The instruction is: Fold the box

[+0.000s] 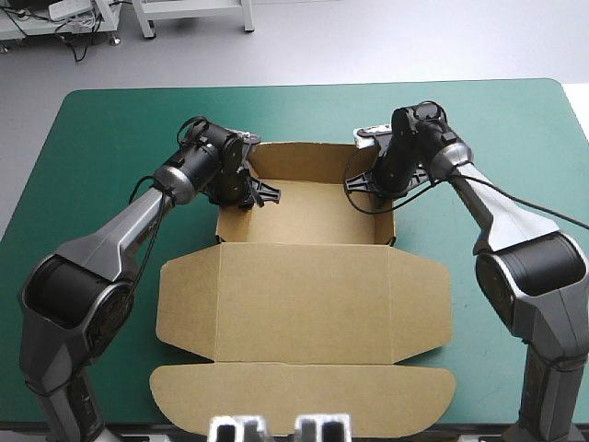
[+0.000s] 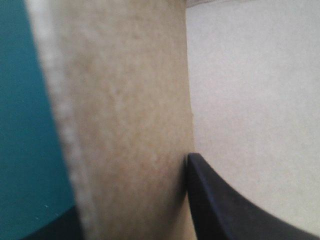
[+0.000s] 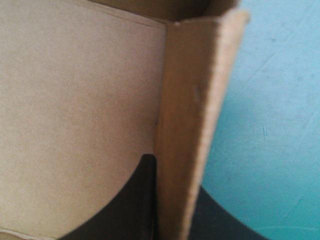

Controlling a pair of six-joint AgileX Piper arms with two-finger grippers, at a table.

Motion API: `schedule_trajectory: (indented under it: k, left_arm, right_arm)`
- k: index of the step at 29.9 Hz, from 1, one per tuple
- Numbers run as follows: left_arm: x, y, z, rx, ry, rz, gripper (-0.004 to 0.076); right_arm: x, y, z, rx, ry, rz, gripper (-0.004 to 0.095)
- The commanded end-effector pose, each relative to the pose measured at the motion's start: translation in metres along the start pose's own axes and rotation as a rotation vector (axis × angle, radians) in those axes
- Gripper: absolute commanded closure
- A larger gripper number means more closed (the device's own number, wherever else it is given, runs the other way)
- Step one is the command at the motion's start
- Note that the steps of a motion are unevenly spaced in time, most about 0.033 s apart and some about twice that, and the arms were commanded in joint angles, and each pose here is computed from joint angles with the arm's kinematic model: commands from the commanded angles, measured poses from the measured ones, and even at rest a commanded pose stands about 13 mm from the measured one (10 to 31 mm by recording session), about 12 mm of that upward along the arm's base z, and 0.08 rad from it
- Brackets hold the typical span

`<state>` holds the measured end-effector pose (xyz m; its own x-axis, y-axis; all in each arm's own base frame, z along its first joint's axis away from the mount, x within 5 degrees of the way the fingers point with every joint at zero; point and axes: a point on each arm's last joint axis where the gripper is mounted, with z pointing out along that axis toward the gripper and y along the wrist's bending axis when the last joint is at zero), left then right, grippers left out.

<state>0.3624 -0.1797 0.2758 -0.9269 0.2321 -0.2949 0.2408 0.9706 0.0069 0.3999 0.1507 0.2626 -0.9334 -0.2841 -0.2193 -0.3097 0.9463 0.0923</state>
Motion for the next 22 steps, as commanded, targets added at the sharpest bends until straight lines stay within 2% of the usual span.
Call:
schedule_trajectory:
  k: [1,4,6,8,11,14,16,19,22]
  left_arm:
    - [-0.005,-0.005,-0.036,0.035,-0.126,0.064,0.0727]
    - [-0.006,0.001,-0.038,0.018,-0.120,0.055,0.0692]
    - [-0.005,0.005,-0.038,0.011,-0.107,0.045,0.0633]
    - [-0.004,0.011,-0.038,-0.001,-0.079,0.032,0.0568]
    - [-0.003,0.024,-0.037,-0.017,-0.050,0.002,0.0474]
    - [-0.004,0.030,-0.036,0.014,-0.040,-0.028,0.0374]
    - [-0.005,0.032,-0.036,0.033,-0.043,-0.026,0.0305]
    - [-0.005,0.032,-0.036,0.033,-0.044,-0.013,0.0218]
    - [-0.005,0.032,-0.036,0.027,-0.045,-0.009,0.0193]
  right_arm:
    - [0.004,0.005,-0.026,0.019,-0.034,-0.103,0.0926]
    - [0.003,0.003,-0.026,0.038,-0.033,-0.104,0.0897]
    - [0.003,0.004,-0.026,0.034,-0.033,-0.105,0.0801]
    - [0.003,0.004,-0.026,0.034,-0.033,-0.105,0.0645]
    - [0.003,0.004,-0.026,0.034,-0.033,-0.105,0.0344]
    - [0.003,0.004,-0.026,0.033,-0.034,-0.096,0.0142]
    - [0.004,0.005,-0.026,0.022,-0.034,-0.093,0.0113]
    - [0.004,0.007,-0.027,-0.004,-0.036,-0.085,0.0120]
    - [0.002,0.010,-0.033,-0.032,-0.056,-0.078,0.0122]
